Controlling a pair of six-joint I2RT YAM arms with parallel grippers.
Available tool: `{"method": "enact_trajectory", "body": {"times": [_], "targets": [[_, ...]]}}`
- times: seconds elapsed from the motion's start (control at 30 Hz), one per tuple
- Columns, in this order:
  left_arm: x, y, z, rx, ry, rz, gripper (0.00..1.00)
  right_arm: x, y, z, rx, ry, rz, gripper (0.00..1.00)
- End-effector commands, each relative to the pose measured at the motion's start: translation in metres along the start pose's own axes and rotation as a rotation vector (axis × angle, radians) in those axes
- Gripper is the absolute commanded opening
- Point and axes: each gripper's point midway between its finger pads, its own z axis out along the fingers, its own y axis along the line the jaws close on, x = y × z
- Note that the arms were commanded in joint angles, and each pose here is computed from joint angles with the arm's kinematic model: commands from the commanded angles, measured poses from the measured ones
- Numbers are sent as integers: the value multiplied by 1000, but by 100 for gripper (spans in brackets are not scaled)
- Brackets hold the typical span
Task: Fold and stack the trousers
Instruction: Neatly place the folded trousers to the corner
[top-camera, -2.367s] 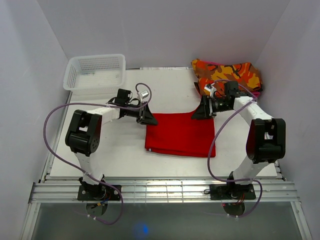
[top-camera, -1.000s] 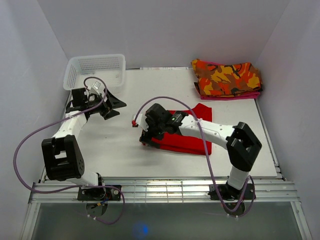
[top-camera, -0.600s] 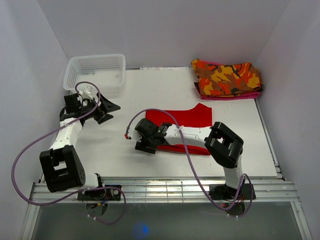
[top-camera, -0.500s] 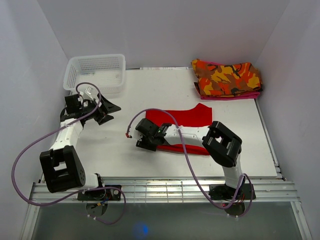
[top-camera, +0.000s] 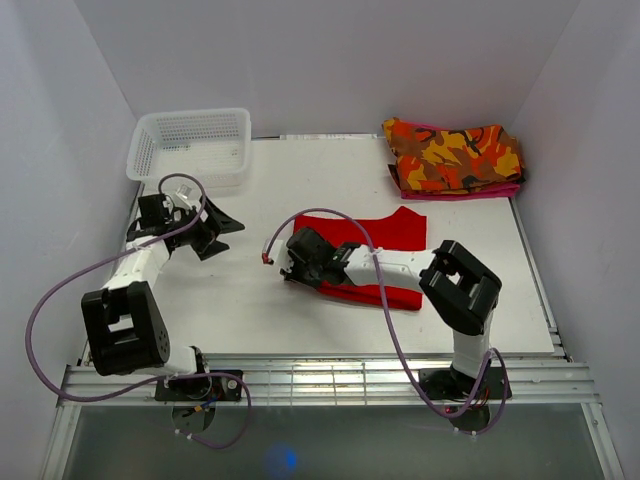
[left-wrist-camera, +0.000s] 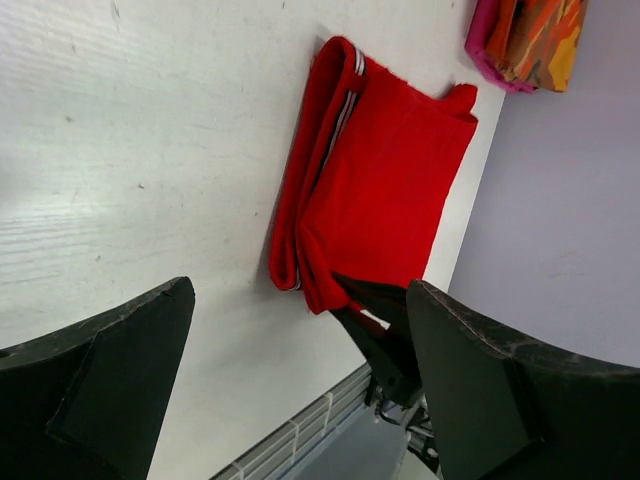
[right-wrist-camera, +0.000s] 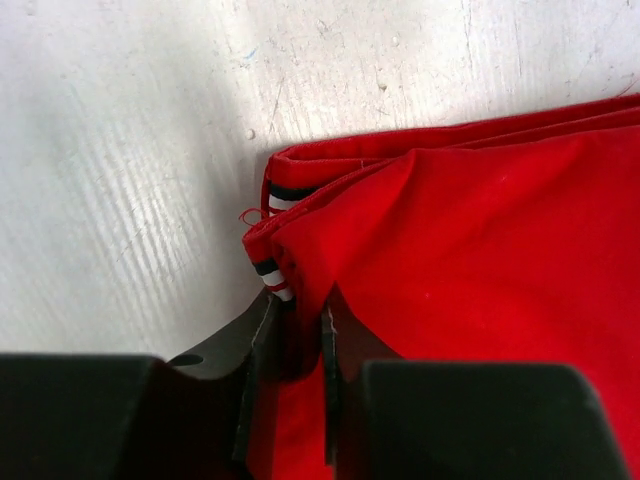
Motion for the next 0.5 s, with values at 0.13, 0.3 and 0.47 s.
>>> {"method": "enact_trajectory", "body": {"times": [0.13, 0.3, 0.47], "targets": [[61, -1, 38, -51, 190, -20, 98, -26, 8, -35, -180, -158, 80, 8], [86, -7, 62, -48, 249, -36, 98, -25, 5, -43, -191, -191, 100, 8], [104, -21, 86, -17, 327, -55, 98, -23, 4, -42, -188, -185, 97, 8]]}}
